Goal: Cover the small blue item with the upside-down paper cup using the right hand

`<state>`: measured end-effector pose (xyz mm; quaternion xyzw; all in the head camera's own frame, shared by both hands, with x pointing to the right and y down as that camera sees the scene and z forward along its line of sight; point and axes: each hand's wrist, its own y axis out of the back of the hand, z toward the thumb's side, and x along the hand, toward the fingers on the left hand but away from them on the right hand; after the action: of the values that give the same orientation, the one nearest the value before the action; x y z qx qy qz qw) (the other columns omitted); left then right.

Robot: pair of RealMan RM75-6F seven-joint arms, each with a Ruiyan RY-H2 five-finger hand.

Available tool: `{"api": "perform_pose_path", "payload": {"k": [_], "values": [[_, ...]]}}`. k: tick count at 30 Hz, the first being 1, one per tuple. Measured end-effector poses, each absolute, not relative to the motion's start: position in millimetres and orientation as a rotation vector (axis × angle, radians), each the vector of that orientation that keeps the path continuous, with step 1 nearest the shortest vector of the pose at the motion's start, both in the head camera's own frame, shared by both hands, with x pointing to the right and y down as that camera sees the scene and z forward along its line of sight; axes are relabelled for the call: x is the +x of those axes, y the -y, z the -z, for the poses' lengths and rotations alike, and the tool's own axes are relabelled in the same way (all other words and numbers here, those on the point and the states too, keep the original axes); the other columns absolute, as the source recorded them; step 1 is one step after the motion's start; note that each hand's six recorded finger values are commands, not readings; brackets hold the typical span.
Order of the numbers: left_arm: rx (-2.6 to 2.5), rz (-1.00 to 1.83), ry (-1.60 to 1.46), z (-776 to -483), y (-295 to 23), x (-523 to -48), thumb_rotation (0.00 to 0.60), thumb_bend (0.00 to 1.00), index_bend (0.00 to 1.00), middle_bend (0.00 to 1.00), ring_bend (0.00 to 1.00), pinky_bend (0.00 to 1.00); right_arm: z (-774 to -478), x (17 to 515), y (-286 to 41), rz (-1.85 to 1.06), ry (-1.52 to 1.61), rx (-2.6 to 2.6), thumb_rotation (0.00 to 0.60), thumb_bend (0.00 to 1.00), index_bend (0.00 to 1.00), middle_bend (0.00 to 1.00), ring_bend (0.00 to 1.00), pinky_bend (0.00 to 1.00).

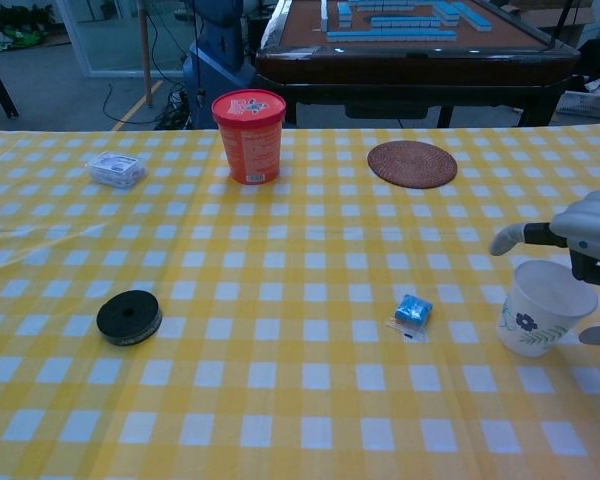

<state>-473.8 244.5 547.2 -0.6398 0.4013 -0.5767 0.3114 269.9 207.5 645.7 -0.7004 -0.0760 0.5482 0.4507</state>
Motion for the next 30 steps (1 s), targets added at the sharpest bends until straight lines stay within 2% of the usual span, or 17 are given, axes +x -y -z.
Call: {"api": "perform_pose_path", "payload": {"k": [7, 11, 21, 30], "values": [[-1.687, 1.52, -1.061, -546.0, -244.6, -474.6, 0.6, 0.1, 0.46, 0.37, 0.24, 0.38, -650.3, 265.1, -207.5, -1.35, 0.21, -1.737, 0.6, 0.0, 0.4, 1.0, 0.98, 1.0], [-1.687, 1.517, -1.065, -546.0, -244.4, -474.8, 0.6, 0.1, 0.46, 0.37, 0.24, 0.38, -651.3, 265.2, -206.2, -1.344, 0.23, -1.732, 0.6, 0.0, 0.44, 1.0, 0.99, 1.0], [-1.69, 1.521, -1.057, -547.1, -245.1, -475.1, 0.6, 0.1, 0.46, 0.37, 0.24, 0.38, -643.2, 268.9, -200.4, -1.338, 0.338, -1.787, 0.6, 0.01, 0.46, 1.0, 0.99, 1.0], [-1.688, 1.521, -1.05, -547.1, -245.7, -473.5, 0.6, 0.1, 0.46, 0.37, 0.24, 0.38, -637.3, 284.8, -195.0, -1.337, 0.643, -2.068, 0.6, 0.02, 0.46, 1.0, 0.99, 1.0]]}}
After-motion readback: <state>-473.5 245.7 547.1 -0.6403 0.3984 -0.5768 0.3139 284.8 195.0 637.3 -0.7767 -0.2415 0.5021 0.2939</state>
